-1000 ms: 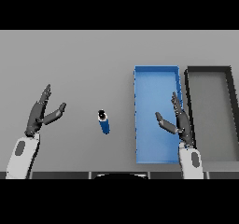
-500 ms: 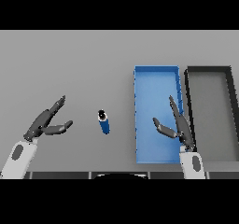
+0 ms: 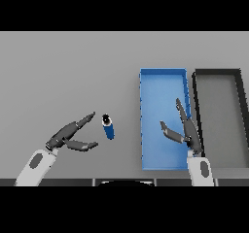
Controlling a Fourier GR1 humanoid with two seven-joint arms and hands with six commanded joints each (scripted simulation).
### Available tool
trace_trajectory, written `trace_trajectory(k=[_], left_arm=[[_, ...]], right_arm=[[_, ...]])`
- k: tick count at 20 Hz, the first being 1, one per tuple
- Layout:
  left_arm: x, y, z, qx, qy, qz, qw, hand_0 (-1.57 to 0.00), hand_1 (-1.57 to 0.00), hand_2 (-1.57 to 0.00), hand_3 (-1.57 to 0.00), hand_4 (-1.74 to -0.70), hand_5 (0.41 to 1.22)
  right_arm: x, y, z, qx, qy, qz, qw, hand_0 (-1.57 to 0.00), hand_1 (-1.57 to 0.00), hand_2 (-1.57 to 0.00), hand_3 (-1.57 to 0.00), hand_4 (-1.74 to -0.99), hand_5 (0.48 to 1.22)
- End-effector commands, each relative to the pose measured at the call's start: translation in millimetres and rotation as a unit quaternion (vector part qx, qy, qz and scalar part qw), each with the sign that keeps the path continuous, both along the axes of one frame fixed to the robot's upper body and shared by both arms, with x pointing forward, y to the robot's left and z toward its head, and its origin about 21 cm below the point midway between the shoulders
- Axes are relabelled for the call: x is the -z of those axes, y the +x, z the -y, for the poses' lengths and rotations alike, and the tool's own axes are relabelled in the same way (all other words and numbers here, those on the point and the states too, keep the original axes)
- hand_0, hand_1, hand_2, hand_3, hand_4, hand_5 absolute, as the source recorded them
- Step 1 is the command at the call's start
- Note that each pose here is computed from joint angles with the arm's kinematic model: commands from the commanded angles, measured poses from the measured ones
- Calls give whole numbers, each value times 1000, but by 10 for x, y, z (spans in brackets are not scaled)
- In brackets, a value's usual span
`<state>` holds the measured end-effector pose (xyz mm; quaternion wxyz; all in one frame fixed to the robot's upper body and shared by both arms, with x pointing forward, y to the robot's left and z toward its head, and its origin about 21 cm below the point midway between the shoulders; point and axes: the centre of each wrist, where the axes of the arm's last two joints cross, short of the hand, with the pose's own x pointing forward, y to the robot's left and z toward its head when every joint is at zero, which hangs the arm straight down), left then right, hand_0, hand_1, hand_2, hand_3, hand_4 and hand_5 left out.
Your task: Pick up the blue pipe and place it into the blue bin.
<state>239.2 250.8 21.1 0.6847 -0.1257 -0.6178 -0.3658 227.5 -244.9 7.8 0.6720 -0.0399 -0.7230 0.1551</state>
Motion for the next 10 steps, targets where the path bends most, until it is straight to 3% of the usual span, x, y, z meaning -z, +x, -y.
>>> trace_trajectory(k=[1, 4, 10], left_arm=[[28, -5, 54, 4, -4, 5, 1000, 1, 1, 1, 1, -1203, 483], [144, -22, 257, 9, -17, 22, 1000, 1, 1, 1, 1, -1216, 491], [316, 97, 591, 1, -35, 23, 999, 1, 1, 1, 1, -1220, 502]], right_arm=[[9, -12, 4, 0, 2, -4, 1000, 1, 1, 1, 1, -1299, 654], [-12, -11, 35, 6, 1, -6, 1000, 1, 1, 1, 1, -1300, 652], [-11, -38, 65, 8, 2, -12, 1000, 1, 1, 1, 1, -1320, 655]])
